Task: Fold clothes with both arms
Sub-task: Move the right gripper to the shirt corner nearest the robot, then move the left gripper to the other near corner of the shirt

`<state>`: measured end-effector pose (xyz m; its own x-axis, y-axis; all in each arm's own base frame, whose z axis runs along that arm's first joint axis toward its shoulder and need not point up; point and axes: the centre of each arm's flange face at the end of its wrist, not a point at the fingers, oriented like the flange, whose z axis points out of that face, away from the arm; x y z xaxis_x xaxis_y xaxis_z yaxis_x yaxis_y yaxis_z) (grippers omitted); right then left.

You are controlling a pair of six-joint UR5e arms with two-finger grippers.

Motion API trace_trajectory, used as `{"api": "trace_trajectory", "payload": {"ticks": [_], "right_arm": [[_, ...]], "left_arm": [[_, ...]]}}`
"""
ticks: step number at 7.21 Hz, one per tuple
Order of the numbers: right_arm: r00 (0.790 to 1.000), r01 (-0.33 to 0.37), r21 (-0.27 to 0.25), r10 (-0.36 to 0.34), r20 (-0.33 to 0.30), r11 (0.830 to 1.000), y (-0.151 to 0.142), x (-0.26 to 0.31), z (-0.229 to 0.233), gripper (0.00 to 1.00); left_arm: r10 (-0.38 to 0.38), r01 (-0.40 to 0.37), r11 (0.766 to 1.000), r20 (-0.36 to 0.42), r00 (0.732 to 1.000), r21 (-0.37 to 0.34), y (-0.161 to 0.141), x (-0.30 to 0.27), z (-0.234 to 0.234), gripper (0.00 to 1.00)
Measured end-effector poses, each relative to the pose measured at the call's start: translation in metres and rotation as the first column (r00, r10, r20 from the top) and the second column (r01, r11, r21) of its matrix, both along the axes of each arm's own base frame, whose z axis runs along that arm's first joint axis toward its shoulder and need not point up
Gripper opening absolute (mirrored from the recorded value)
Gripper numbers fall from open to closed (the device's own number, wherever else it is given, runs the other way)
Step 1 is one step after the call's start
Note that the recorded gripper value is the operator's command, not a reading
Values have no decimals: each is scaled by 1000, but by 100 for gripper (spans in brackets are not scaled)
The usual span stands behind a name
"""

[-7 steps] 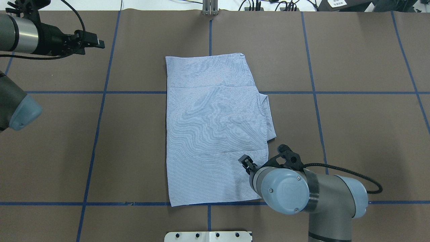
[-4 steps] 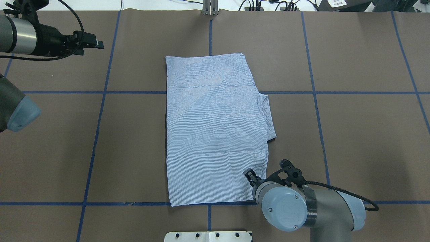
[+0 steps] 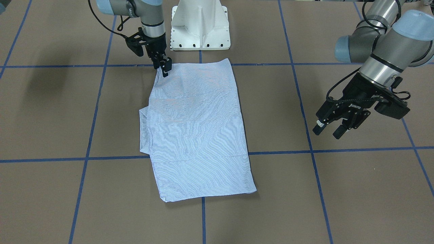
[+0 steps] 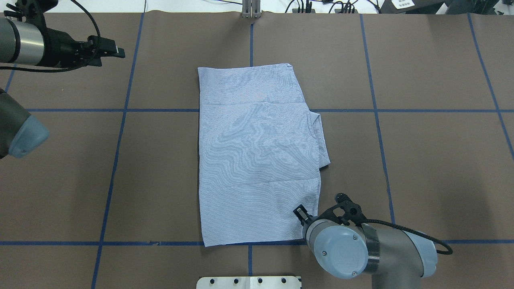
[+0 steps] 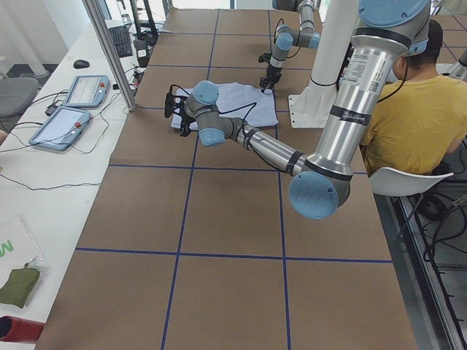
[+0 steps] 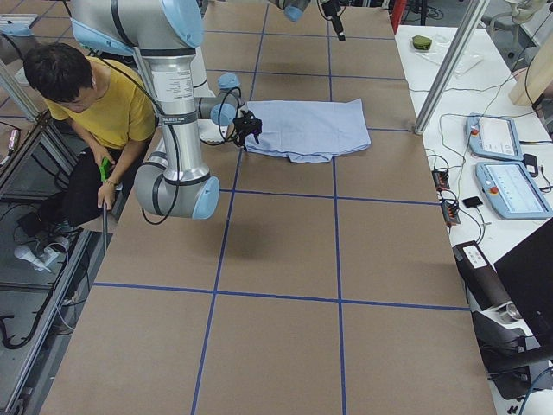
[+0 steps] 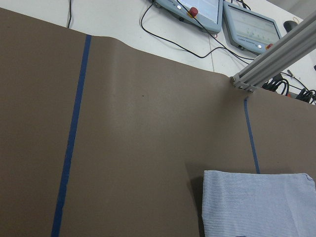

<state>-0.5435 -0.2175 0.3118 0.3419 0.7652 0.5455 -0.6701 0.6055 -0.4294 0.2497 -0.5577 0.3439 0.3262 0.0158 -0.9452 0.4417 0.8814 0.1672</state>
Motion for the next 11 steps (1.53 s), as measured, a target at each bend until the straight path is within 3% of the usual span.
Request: {"api": "trace_trajectory", "payload": {"ticks": [6, 11], "right_arm": [[999, 2, 0, -2, 32, 1000, 1, 11, -13, 0], [999, 8, -1, -7, 37, 1000, 5, 21, -15, 0]], "left_arm": [[-14, 13, 1000, -47, 999, -22, 8, -2, -17, 86], [-9, -28, 983, -200, 980, -181, 75, 39, -46, 86]]}}
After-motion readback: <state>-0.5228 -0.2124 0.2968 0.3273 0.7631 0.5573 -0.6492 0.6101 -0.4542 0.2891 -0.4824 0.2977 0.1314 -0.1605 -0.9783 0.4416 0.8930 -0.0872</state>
